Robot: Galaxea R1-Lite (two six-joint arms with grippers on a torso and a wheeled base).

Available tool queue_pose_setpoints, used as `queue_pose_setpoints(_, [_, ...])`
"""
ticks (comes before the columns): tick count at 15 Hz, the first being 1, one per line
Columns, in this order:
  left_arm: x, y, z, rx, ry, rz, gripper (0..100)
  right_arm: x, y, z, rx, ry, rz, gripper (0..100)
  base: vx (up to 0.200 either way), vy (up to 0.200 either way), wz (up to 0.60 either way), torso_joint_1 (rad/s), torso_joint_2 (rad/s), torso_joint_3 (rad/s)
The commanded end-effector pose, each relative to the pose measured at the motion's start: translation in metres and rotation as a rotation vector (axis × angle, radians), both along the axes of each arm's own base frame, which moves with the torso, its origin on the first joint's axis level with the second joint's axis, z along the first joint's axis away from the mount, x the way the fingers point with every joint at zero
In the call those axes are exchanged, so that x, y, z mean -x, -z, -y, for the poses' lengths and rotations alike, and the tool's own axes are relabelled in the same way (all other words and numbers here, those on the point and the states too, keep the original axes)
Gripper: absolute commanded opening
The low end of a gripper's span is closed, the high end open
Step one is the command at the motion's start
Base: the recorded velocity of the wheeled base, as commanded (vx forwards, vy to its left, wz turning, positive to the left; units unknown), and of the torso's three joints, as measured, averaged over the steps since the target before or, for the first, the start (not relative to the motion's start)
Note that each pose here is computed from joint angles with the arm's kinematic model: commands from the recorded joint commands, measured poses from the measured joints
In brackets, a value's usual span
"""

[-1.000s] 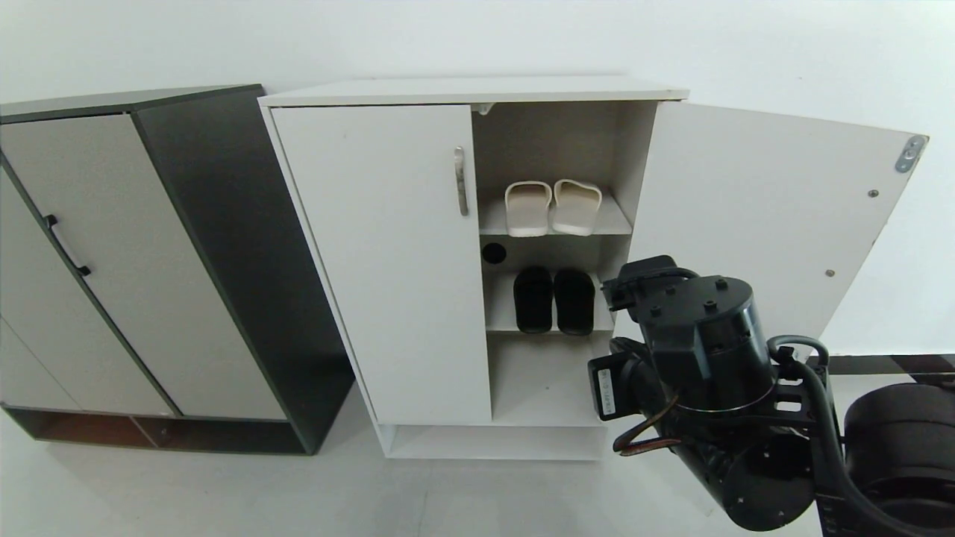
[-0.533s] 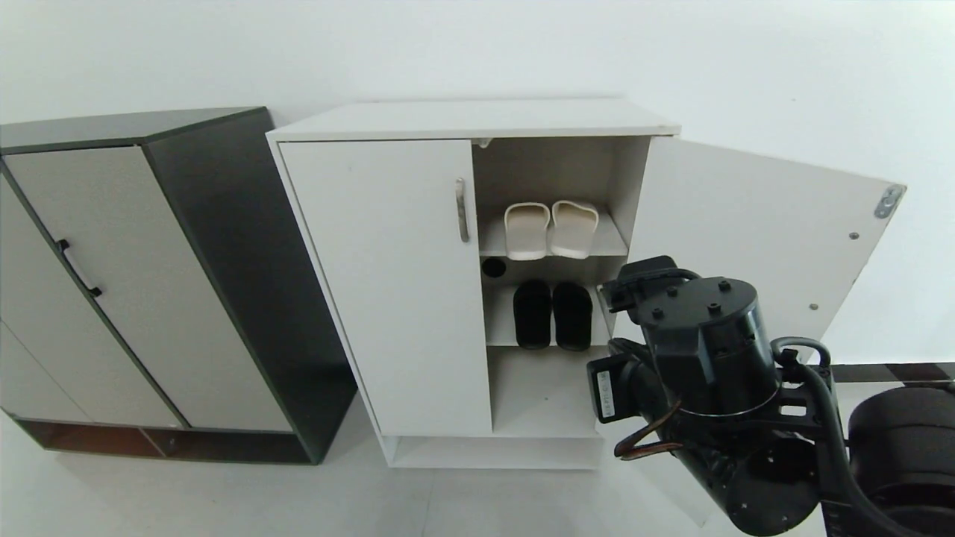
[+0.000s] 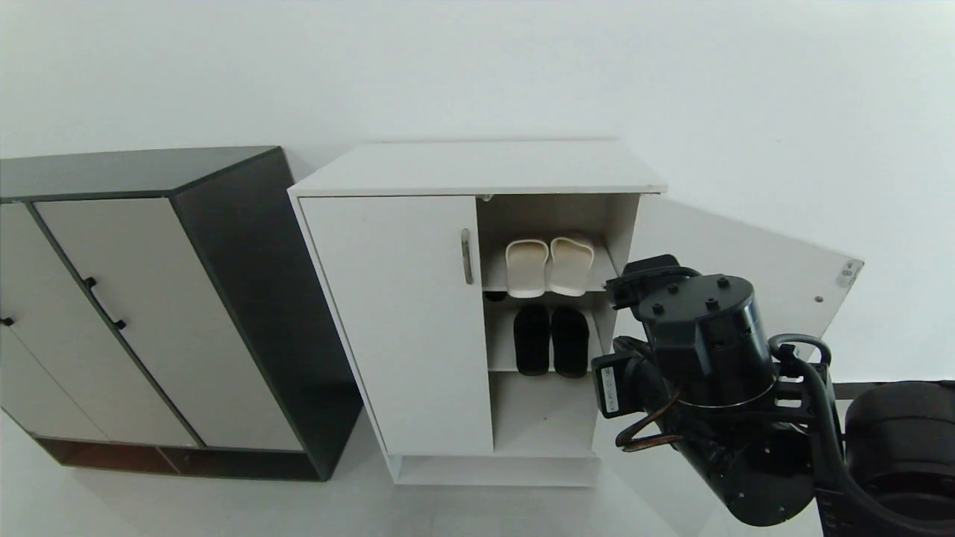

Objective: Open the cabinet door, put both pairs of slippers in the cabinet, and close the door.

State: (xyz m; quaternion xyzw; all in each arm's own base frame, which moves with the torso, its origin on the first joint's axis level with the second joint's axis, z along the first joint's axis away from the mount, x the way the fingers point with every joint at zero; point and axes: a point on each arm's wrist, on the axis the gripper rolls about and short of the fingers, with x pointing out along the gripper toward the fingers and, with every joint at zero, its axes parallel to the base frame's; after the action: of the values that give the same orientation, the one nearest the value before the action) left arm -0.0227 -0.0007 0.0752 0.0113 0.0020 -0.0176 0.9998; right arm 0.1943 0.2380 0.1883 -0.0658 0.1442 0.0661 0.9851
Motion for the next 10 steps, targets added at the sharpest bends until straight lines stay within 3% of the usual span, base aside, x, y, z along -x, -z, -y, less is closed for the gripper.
queue_pose_setpoints(1, [-0.0001, 0.0000, 0.0000, 0.000, 0.000, -0.002, 0, 0.0003, 0.0004, -0.0003, 0.001, -0.002, -0.001, 0, 0.000, 0.000, 0.00, 0.159, -0.46, -0.325])
queue_pose_setpoints(10, [-0.0001, 0.0000, 0.0000, -0.002, 0.000, -0.002, 0, 0.0003, 0.0004, -0.0004, 0.000, -0.004, -0.002, 0, 0.000, 0.000, 0.00, 0.187, -0.50, -0.315])
